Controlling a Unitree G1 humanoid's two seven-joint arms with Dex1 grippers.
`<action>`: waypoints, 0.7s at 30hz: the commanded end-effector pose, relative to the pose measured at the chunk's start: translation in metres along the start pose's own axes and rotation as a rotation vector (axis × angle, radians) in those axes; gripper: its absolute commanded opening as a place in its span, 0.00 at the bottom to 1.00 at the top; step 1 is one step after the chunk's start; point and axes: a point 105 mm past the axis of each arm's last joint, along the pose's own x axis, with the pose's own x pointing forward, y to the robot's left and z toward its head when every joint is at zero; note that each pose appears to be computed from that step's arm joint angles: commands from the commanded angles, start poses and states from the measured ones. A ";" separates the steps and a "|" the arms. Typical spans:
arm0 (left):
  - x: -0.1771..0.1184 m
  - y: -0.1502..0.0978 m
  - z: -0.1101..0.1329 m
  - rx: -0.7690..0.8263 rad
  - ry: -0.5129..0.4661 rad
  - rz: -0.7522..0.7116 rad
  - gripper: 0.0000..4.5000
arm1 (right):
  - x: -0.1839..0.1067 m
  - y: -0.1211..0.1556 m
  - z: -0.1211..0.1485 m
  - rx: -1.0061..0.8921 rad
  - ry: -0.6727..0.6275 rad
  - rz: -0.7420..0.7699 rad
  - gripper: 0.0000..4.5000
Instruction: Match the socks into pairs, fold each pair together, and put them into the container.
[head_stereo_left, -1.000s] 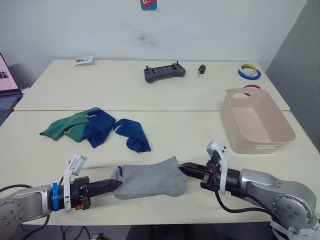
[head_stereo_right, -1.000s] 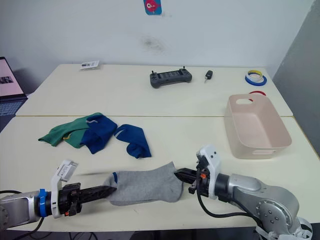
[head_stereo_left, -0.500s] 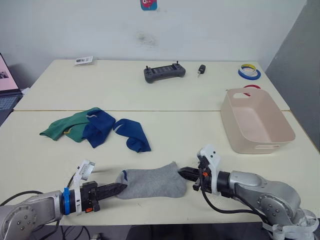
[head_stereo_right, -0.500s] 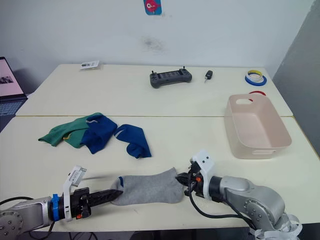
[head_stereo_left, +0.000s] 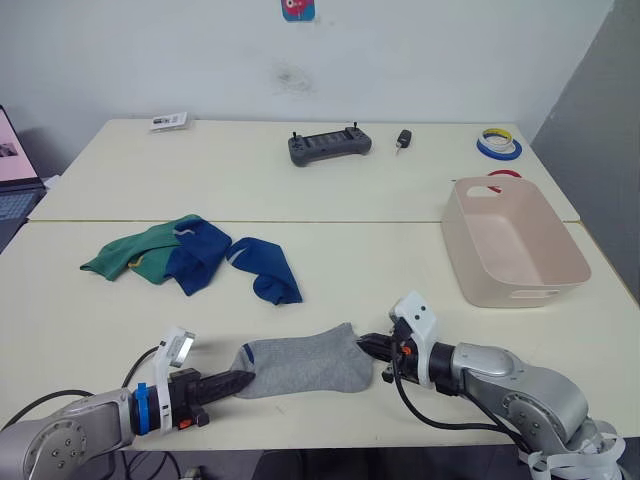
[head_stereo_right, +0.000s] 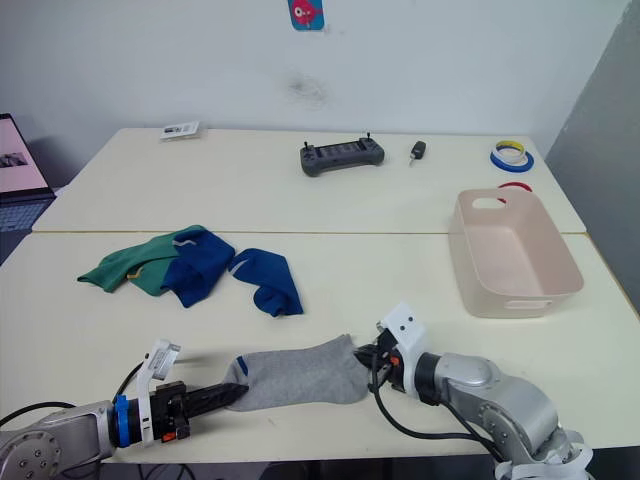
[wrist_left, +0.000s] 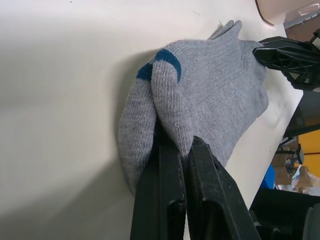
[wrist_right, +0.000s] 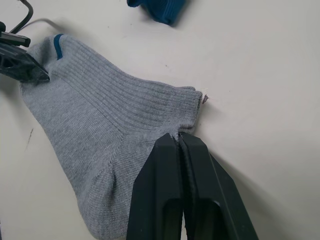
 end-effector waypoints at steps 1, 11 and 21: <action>0.000 0.000 0.001 0.020 -0.005 0.009 0.00 | 0.000 0.003 0.009 -0.035 -0.035 0.010 0.01; -0.009 0.005 0.015 0.161 -0.068 0.049 0.28 | -0.005 -0.002 0.016 -0.056 -0.086 -0.024 0.39; -0.047 -0.004 0.062 0.314 -0.158 0.085 0.42 | -0.027 0.010 0.028 -0.177 -0.166 0.030 0.70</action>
